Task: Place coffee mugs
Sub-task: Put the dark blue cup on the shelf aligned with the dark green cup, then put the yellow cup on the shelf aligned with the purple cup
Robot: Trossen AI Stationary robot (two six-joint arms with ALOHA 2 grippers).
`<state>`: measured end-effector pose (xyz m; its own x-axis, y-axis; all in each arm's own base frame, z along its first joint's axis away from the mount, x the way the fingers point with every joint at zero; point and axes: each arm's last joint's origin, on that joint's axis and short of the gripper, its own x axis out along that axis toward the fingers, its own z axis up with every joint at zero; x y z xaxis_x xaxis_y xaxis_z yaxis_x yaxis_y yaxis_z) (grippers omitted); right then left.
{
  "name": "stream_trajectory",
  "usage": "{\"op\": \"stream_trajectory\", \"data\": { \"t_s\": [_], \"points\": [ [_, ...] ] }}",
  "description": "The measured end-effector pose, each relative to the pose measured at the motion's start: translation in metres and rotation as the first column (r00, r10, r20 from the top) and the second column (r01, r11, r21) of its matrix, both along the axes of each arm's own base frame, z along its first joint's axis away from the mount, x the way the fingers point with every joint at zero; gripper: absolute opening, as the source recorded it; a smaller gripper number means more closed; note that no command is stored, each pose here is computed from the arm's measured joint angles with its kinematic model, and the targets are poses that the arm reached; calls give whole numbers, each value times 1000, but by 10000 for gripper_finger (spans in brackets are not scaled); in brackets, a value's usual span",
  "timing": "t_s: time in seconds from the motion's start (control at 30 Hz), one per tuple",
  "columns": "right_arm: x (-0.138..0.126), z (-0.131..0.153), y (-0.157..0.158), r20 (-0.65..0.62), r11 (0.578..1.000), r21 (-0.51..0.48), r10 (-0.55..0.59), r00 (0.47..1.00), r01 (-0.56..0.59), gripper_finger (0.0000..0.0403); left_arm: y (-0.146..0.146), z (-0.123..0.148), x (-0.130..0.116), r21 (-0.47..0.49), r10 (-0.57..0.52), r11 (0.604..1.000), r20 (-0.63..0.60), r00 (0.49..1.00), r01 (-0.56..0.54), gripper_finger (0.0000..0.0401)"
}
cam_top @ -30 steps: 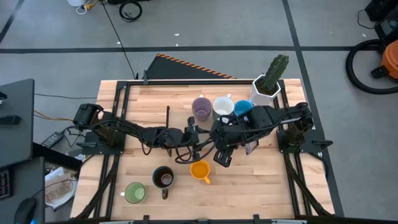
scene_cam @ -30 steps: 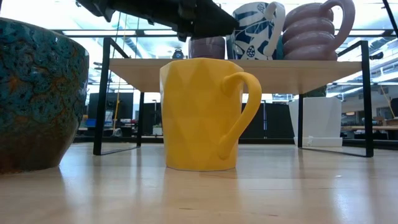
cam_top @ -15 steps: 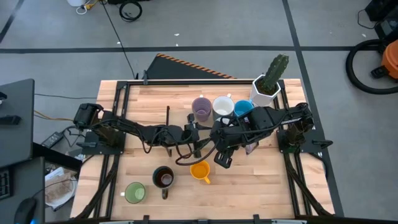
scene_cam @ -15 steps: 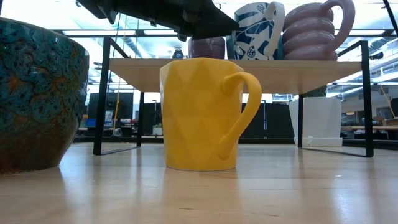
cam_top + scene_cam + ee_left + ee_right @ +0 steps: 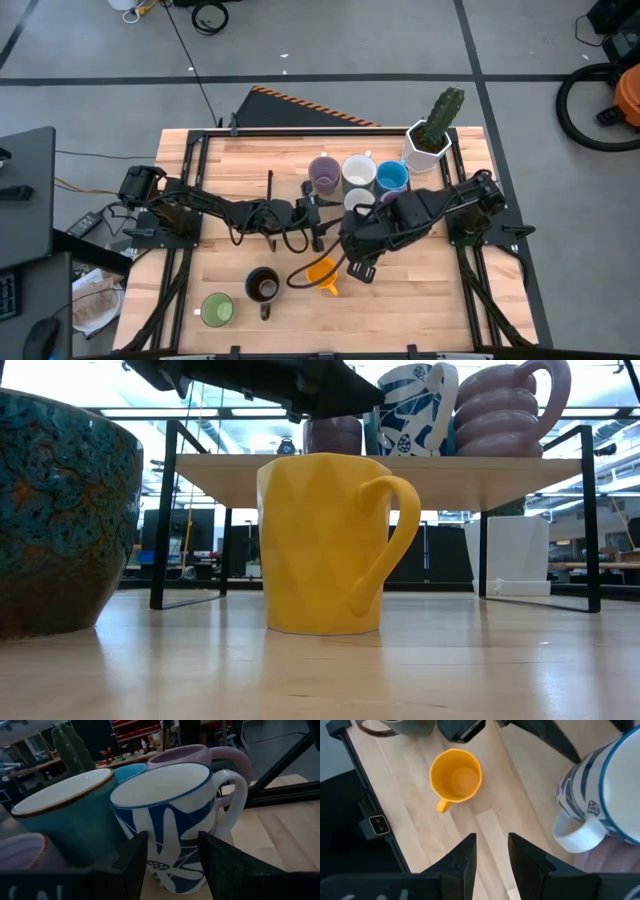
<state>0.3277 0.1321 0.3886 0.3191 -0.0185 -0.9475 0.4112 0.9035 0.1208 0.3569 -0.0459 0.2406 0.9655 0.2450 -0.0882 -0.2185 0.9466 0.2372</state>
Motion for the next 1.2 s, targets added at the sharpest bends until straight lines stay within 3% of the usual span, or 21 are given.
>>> {"op": "stream_trajectory", "data": {
  "t_s": [0.47,0.7,0.83,1.0,1.2],
  "points": [
    [-12,-1,27,19,1000,-20,1,1000,-1,118,10,1,1,0,28,1000,7,1000,-28,180],
    [-21,0,43,59,995,-95,38,998,-32,118,-4,7,-8,0,-12,1000,-39,999,12,180],
    [-25,1,50,102,976,-206,87,991,-65,118,-17,10,-21,-10,-64,998,-136,989,63,180],
    [-32,3,59,156,934,-348,145,977,-82,118,-32,15,-44,-100,-200,979,-272,941,179,180],
    [-35,-2,70,187,884,-458,198,962,-92,118,-51,27,-70,-314,-411,901,-402,818,298,180]
  ]
}}
